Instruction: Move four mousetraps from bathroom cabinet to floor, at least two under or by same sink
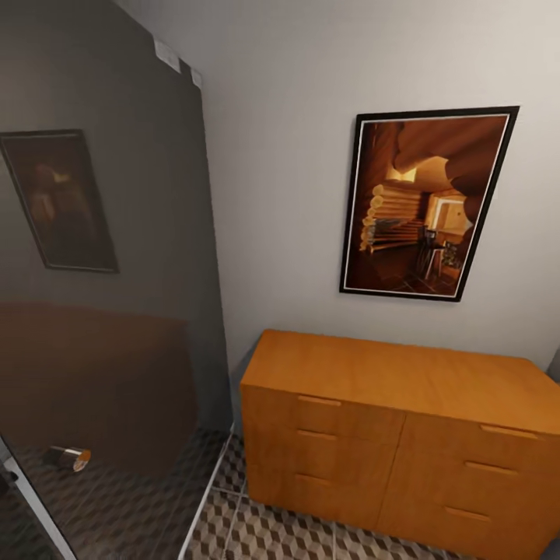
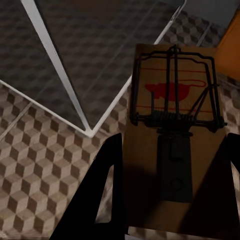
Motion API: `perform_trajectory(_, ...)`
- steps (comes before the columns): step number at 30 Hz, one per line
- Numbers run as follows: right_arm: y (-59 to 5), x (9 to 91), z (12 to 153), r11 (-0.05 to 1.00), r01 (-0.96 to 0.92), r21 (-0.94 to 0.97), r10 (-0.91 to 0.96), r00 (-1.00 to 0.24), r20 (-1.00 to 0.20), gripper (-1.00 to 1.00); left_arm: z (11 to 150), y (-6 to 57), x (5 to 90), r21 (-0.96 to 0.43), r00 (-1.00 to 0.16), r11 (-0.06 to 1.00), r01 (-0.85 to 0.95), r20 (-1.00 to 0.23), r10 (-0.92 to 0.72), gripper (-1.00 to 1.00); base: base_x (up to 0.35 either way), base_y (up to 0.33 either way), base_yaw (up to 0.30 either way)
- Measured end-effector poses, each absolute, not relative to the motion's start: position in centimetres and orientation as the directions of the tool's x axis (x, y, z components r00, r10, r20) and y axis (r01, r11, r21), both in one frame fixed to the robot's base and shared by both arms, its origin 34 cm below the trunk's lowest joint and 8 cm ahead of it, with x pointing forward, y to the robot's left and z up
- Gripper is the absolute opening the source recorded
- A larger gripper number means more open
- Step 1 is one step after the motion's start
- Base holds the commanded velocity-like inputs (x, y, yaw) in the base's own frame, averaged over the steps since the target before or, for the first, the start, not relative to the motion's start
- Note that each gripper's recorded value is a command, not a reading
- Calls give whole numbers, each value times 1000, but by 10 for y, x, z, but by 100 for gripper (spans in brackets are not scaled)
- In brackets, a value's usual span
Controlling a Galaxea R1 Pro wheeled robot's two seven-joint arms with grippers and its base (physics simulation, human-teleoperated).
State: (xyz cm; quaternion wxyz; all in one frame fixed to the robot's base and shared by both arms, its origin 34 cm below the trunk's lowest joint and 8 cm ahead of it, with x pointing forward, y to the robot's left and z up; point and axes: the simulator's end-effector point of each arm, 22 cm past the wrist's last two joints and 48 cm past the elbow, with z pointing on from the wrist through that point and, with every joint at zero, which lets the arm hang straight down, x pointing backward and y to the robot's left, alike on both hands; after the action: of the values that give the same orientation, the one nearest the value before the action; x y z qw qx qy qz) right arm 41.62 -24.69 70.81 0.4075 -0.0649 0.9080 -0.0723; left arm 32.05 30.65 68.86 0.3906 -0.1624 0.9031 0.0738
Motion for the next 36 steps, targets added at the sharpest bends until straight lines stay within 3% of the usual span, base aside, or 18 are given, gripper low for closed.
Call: perform_trajectory(36, -244, 416, 708, 981, -63, -182, -178, -658, -731, -100, 688, 301, 321, -2, -643, 937, -350, -727, -242, -100, 0, 0, 300)
